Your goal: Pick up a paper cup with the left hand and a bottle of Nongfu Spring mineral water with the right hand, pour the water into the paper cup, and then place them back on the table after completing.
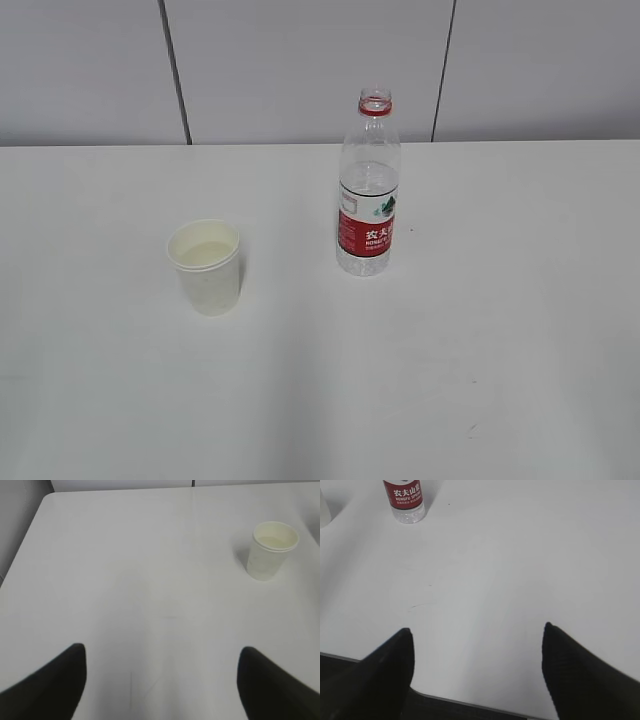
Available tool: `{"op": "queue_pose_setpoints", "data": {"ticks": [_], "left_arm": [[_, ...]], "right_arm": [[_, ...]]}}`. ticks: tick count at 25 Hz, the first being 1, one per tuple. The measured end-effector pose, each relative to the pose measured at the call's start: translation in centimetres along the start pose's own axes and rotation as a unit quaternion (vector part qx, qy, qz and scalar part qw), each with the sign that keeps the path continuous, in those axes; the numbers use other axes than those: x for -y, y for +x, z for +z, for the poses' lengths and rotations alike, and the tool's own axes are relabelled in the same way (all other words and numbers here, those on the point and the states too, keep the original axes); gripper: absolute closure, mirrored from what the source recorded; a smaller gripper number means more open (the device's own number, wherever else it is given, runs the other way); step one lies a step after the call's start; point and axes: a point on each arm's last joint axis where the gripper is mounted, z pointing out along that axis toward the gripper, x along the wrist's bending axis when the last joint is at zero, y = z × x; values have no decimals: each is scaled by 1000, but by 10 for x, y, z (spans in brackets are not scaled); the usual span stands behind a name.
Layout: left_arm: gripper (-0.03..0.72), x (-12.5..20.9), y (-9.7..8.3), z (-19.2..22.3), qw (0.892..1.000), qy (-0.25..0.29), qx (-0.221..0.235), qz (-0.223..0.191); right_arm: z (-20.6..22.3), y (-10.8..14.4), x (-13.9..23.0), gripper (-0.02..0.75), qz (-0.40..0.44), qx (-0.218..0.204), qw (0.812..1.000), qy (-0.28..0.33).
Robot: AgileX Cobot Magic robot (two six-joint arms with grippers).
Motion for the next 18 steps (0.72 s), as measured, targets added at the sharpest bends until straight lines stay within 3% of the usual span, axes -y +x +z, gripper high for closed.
{"op": "queue_pose_setpoints", "data": {"ticks": [18], "left_arm": [[125, 0, 0, 0, 1000, 0, 0, 0]], "right_arm": [[0, 0, 0, 150, 0, 0, 1000, -1]]}}
